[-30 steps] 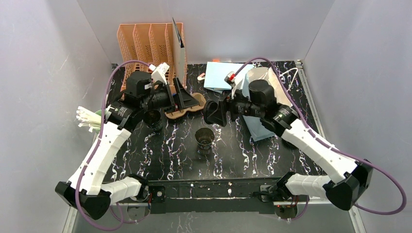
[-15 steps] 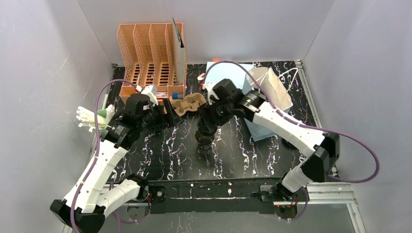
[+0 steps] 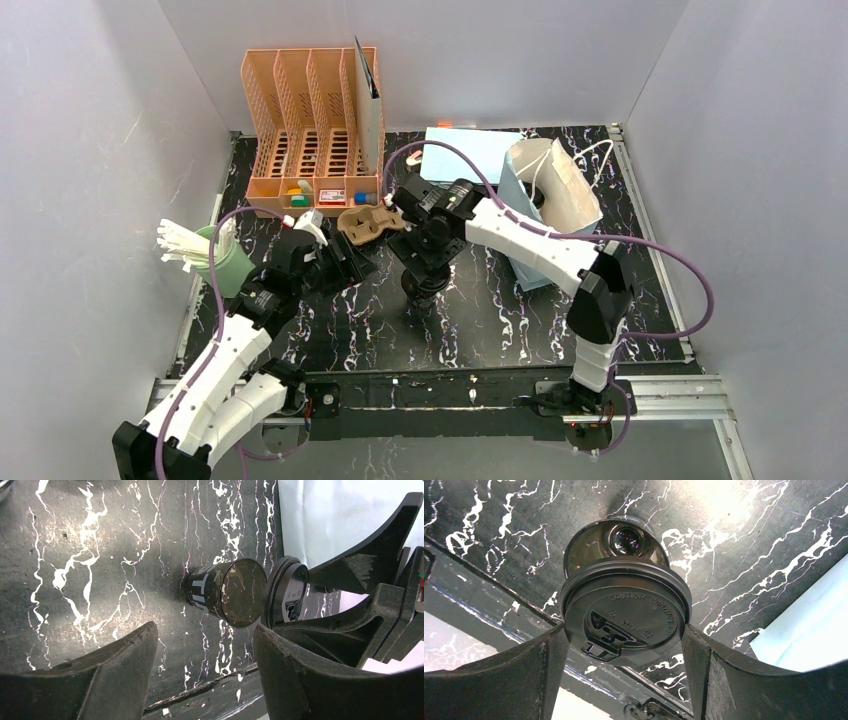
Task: Pack the takeout coffee
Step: Close the cup lid on the coffee cup.
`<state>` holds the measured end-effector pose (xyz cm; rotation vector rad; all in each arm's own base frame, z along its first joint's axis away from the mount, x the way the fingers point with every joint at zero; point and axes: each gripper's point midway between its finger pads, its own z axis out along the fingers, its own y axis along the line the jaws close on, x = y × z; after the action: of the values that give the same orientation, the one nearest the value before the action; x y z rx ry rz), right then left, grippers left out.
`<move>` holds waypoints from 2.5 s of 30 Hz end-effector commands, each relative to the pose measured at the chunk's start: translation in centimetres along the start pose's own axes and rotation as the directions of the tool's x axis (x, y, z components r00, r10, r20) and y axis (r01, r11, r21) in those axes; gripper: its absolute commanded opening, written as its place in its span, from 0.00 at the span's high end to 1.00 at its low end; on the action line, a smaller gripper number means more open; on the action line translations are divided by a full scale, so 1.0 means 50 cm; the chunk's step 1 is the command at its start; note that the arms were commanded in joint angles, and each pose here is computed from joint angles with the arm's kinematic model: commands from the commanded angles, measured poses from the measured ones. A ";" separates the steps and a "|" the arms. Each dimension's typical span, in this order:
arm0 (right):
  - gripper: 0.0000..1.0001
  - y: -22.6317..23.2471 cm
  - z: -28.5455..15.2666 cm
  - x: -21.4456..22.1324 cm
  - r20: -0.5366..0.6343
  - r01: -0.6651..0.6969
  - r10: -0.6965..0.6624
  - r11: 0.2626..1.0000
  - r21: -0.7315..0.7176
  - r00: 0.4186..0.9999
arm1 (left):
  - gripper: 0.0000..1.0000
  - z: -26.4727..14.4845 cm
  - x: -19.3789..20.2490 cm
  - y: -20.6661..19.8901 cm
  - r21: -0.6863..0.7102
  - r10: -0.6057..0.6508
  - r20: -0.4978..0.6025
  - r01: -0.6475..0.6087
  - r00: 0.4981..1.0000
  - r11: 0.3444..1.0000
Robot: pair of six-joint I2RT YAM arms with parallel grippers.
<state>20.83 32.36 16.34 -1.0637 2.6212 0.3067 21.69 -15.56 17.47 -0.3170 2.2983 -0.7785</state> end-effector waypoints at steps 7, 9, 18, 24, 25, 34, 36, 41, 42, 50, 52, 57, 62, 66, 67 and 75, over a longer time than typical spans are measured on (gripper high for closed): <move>0.22 -0.003 0.020 -0.008 -0.052 0.056 -0.053 0.997 0.053 0.997 | 0.36 0.040 0.005 -0.007 0.084 -0.104 0.034 0.101 0.994 0.991; 0.22 -0.001 0.030 -0.010 -0.064 0.064 -0.061 0.997 0.050 0.996 | 0.37 0.052 0.015 -0.006 0.082 -0.114 0.005 0.113 0.993 0.990; 0.21 0.018 0.045 -0.014 -0.087 0.084 -0.083 0.996 0.016 0.993 | 0.52 0.084 0.040 -0.009 0.110 -0.154 -0.057 0.160 0.986 0.981; 0.21 0.022 0.056 -0.011 -0.104 0.089 -0.087 0.996 0.014 0.991 | 0.57 0.097 0.055 0.001 0.109 -0.178 -0.075 0.186 0.981 0.976; 0.21 0.023 0.058 -0.010 -0.108 0.089 -0.087 0.996 0.014 0.990 | 0.57 0.099 0.056 0.001 0.113 -0.182 -0.076 0.190 0.980 0.975; 0.19 0.034 0.063 -0.014 -0.117 0.098 -0.097 0.995 0.008 0.988 | 0.62 0.116 0.071 -0.004 0.150 -0.209 -0.104 0.223 0.972 0.963; 0.19 0.036 0.065 -0.014 -0.120 0.101 -0.100 0.995 0.009 0.988 | 0.63 0.121 0.074 -0.007 0.164 -0.217 -0.114 0.234 0.969 0.958; 0.18 0.037 0.073 -0.013 -0.131 0.111 -0.108 0.994 0.012 0.986 | 0.64 0.130 0.080 -0.012 0.188 -0.220 -0.133 0.243 0.966 0.952; 0.18 0.038 0.074 -0.013 -0.134 0.111 -0.108 0.994 0.012 0.985 | 0.64 0.131 0.081 -0.015 0.196 -0.219 -0.139 0.243 0.966 0.950; 0.16 0.031 0.081 -0.010 -0.154 0.117 -0.110 0.993 0.035 0.982 | 0.62 0.133 0.081 -0.016 0.200 -0.217 -0.138 0.242 0.966 0.950; 0.15 0.032 0.082 -0.009 -0.156 0.118 -0.112 0.992 0.033 0.981 | 0.62 0.136 0.083 -0.017 0.204 -0.218 -0.146 0.245 0.965 0.948; 0.17 0.036 0.071 -0.017 -0.136 0.119 -0.114 0.992 0.028 0.984 | 0.62 0.139 0.085 -0.020 0.211 -0.221 -0.156 0.251 0.963 0.945; 0.16 0.043 0.042 -0.034 -0.095 0.122 -0.119 0.992 0.029 0.988 | 0.62 0.134 0.081 -0.018 0.200 -0.213 -0.144 0.239 0.966 0.950; 0.14 0.046 0.030 -0.039 -0.080 0.123 -0.121 0.992 0.026 0.989 | 0.62 0.130 0.078 -0.018 0.196 -0.205 -0.139 0.229 0.969 0.953; 0.13 0.044 0.029 -0.039 -0.078 0.125 -0.123 0.992 0.030 0.989 | 0.62 0.129 0.077 -0.018 0.194 -0.205 -0.138 0.229 0.969 0.954; 0.11 0.031 0.041 -0.034 -0.086 0.136 -0.131 0.989 0.062 0.988 | 0.61 0.125 0.072 -0.019 0.194 -0.200 -0.126 0.222 0.972 0.955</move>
<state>21.05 35.59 13.50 -1.2453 2.6409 0.1603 23.01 -21.01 11.86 -0.4539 2.2949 -1.1811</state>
